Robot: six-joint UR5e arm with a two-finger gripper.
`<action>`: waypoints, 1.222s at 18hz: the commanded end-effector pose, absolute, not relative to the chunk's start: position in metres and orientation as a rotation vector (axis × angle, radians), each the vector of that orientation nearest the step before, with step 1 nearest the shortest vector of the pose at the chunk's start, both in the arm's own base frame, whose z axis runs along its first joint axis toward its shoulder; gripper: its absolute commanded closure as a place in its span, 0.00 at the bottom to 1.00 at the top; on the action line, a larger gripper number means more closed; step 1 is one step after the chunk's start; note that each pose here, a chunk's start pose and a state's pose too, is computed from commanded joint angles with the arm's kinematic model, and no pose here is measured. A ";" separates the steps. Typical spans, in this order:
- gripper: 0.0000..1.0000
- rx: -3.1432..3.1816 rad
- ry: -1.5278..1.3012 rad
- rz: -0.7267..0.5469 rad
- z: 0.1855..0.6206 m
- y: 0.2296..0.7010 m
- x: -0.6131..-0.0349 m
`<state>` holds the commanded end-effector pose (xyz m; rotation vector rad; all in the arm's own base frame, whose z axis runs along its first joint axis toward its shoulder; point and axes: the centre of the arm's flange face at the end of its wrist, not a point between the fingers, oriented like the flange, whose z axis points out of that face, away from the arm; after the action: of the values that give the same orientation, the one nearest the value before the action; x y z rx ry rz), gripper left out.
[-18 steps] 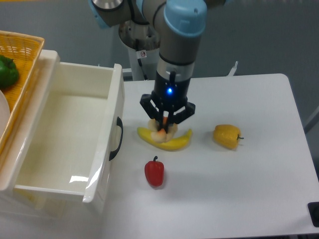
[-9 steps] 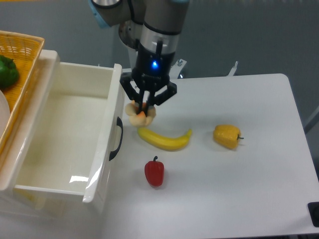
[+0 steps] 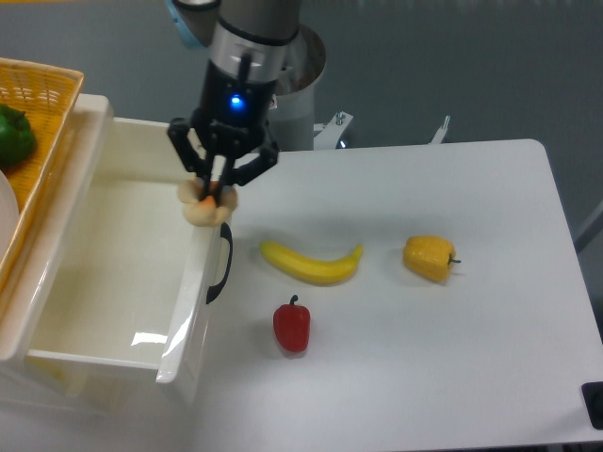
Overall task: Place the round bread in the upper white drawer
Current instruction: 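Lift the bread roll and carry it over the open white drawer, then open the gripper to drop the bread roll into the drawer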
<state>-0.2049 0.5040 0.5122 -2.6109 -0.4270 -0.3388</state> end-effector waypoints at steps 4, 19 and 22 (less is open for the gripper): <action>0.92 -2.639 -0.387 -0.367 0.501 0.515 -0.188; 0.79 -2.684 -0.329 -0.412 0.480 0.535 -0.167; 0.66 -2.687 -0.320 -0.415 0.478 0.536 -0.164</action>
<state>-0.1640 0.5360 0.4784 -2.6867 -0.3198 -0.4147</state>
